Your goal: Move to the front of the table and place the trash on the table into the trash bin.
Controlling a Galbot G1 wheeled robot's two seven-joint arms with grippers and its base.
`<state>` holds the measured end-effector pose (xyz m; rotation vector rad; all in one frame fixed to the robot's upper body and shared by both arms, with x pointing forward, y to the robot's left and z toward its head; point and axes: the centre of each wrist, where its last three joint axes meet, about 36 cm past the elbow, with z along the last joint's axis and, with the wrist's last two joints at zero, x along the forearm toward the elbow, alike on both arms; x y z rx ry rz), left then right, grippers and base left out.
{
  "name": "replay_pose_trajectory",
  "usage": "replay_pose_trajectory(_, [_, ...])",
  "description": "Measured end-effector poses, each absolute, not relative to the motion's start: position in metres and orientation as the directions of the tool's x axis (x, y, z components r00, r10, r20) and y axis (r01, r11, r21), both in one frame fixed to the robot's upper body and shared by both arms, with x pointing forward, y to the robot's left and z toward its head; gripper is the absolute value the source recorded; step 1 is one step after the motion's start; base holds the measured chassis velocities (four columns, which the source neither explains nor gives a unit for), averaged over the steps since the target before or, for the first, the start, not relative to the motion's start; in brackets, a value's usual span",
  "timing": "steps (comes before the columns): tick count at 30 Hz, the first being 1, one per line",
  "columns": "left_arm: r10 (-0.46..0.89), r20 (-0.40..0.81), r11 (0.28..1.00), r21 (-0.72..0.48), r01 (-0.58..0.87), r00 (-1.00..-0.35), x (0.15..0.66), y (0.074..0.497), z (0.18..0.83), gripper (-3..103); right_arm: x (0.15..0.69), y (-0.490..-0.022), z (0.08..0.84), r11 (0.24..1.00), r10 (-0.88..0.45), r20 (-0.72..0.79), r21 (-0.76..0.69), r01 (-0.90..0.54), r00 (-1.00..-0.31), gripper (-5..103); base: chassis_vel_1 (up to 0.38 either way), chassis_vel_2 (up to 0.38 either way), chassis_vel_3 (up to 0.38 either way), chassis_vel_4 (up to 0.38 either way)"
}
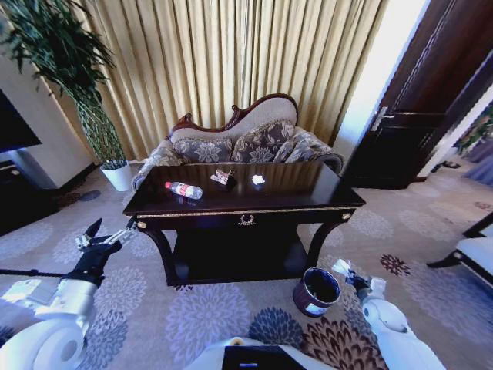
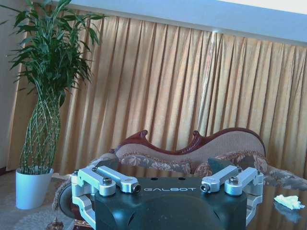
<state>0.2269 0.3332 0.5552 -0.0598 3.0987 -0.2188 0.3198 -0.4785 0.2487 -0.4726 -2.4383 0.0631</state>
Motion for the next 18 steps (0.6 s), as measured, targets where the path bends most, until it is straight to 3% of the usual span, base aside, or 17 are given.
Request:
replay_pose_trajectory(15, [-0.035,-0.031,0.989,-0.142,-0.030,-0.999,0.226,0.332,0.554,100,0.331,-0.485,0.201,0.914,0.406,0.617,-0.257,0.315,-0.674,-3,0.000,0.000,0.000,0.000])
replay_pose_trajectory(16, [-0.034,-0.031,0.990,-0.141,-0.030,-0.999,0.226,0.332,0.554,100,0.329,-0.485,0.197,0.908,0.418,0.615,-0.266,0.323,-0.668,7,0.000,0.000,0.000,0.000])
replay_pose_trajectory(18, [-0.034,-0.031,0.990,-0.141,-0.029,-0.999,0.226,0.332,0.554,100,0.329,-0.485,0.196,0.906,0.423,0.613,-0.269,0.328,-0.667,7,0.000,0.000,0.000,0.000])
